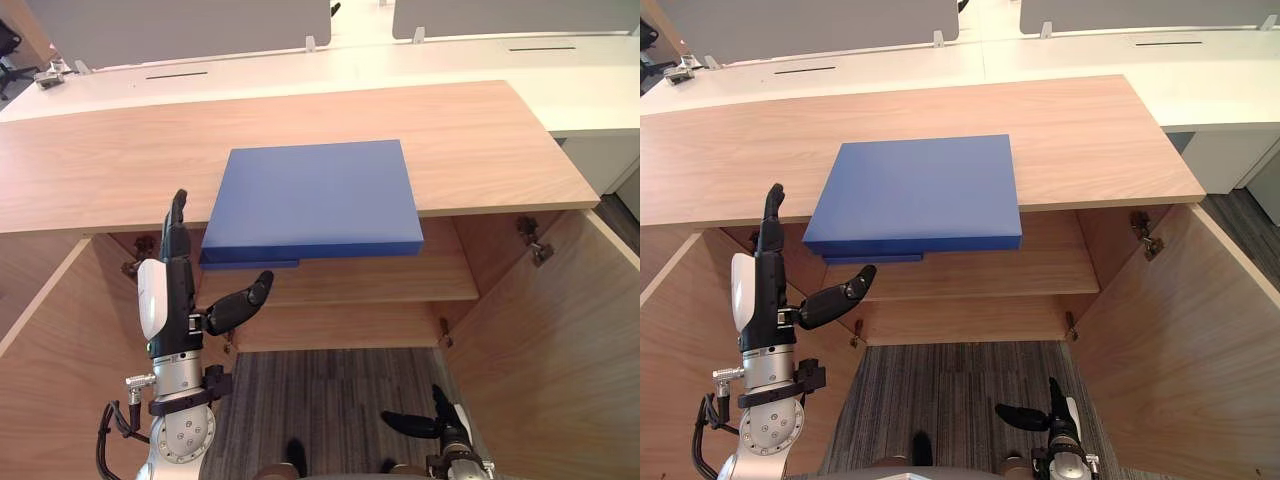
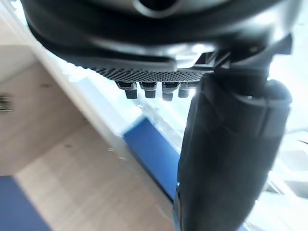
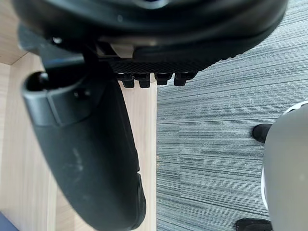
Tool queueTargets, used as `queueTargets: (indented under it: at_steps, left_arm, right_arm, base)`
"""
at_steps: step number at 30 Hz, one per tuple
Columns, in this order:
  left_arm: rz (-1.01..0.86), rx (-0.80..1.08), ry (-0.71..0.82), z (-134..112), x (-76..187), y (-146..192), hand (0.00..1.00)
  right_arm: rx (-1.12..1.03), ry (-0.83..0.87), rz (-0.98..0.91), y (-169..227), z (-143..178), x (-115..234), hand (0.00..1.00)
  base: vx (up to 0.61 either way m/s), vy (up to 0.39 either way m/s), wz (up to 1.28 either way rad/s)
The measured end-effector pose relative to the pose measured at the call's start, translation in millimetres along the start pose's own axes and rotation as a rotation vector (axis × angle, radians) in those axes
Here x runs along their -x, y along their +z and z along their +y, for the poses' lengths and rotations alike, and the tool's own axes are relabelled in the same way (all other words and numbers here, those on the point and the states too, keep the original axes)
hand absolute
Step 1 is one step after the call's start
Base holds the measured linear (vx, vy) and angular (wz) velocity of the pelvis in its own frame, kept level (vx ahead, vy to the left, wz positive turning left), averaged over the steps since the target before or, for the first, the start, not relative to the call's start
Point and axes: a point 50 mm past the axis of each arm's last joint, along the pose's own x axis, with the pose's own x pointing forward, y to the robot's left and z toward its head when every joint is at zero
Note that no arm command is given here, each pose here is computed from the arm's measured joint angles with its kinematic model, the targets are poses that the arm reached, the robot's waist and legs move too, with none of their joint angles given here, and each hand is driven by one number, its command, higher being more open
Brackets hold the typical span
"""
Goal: Walk over to the cabinet, pick up the folder, carry it to the office cabinet, place the folder inside the office cabinet, then close the office cabinet door
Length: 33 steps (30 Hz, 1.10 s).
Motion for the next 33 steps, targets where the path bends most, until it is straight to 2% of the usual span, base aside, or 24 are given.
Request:
queueTargets:
  at_steps: [13,14,18,24,27,33]
  left_arm:
    - [-0.263,-0.132,-0.233,-33,-14,23,1.0]
    - [-0.255,-0.173,-0.251,-37,-17,17,0.0]
    - [-0.211,-0.308,-0.288,-47,-23,-1,0.0]
    - [-0.264,-0.437,-0.195,-42,-50,1,0.0]
    - [-0.273,-0.458,-0.123,-35,-67,5,0.0]
    - [-0.275,-0.48,-0.093,-26,-73,5,0.0]
  right_arm:
    - [0.028,0.048,0.01,-5,3,3,1.0]
    - [0.028,0.054,0.007,-4,4,2,1.0]
    - [0.021,0.068,0.005,-3,4,2,1.0]
    - [0.004,0.096,0.004,-2,6,2,1.0]
    - [-0.014,0.108,0.006,-2,7,2,1.0]
    - [-0.037,0.109,0.001,0,6,1,1.0]
  base:
    - [0.0,-0.004,-0.07]
    - [0.0,0.0,0.0]
    - [-0.02,-0.004,-0.03]
    - [0.0,-0.002,-0.03]
    - [0.0,-0.005,-0.04]
    - [-0.01,-0.002,-0.07]
